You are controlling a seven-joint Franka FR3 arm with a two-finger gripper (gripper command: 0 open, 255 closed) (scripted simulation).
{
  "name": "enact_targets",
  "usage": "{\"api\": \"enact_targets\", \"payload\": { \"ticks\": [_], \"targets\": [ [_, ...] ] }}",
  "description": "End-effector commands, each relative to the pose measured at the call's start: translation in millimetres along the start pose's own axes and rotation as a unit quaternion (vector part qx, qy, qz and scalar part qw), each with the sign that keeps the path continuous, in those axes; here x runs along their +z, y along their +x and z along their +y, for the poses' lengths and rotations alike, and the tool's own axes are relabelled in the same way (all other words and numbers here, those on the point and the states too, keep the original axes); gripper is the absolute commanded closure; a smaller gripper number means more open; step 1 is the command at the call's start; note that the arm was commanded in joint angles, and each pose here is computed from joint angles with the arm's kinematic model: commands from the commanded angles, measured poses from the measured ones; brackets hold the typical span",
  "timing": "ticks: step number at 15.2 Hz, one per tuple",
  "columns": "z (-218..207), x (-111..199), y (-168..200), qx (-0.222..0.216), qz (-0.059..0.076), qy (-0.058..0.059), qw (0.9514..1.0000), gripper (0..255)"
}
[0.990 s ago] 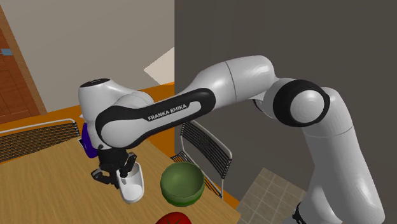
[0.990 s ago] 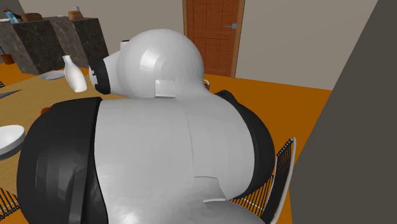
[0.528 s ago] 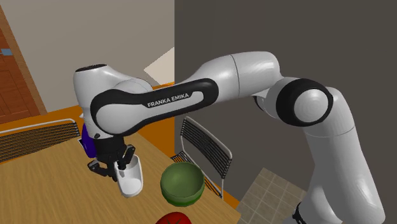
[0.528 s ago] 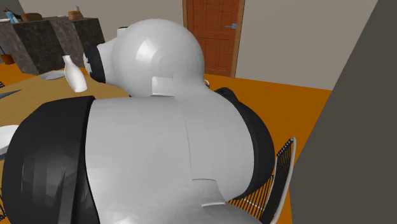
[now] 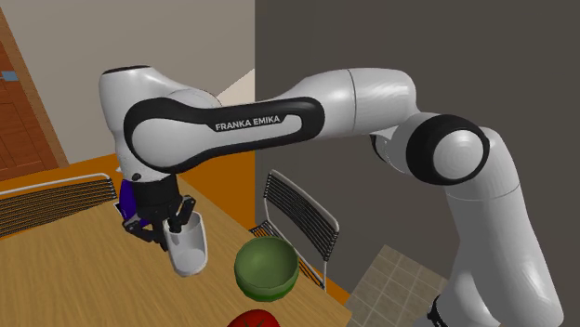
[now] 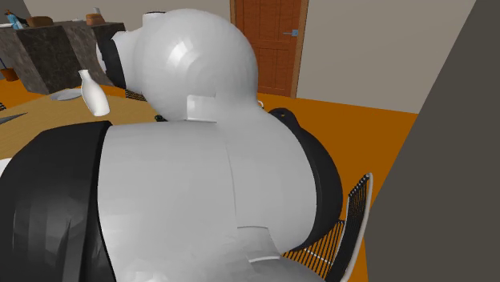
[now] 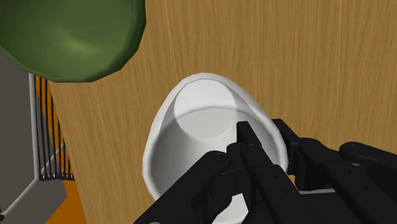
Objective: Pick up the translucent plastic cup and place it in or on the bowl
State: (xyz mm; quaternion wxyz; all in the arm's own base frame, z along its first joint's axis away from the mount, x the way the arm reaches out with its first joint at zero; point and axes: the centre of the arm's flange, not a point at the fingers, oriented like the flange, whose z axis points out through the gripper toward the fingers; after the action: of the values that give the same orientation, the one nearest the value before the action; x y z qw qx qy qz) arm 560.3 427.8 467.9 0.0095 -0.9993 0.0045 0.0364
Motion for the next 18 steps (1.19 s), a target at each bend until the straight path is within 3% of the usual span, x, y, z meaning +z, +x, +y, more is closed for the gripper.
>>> {"api": "enact_targets", "payload": {
  "ticks": [1, 13, 18],
  "targets": [
    [-0.8, -10.6, -1.0, 0.0, 0.0, 0.0, 1.0, 255],
    [-2.0, -70.8, -5.4, 0.0, 0.0, 0.0, 1.0, 255],
    [47.2, -83.3, -47.7, 0.0, 0.0, 0.0, 1.0, 255]
  ]
}}
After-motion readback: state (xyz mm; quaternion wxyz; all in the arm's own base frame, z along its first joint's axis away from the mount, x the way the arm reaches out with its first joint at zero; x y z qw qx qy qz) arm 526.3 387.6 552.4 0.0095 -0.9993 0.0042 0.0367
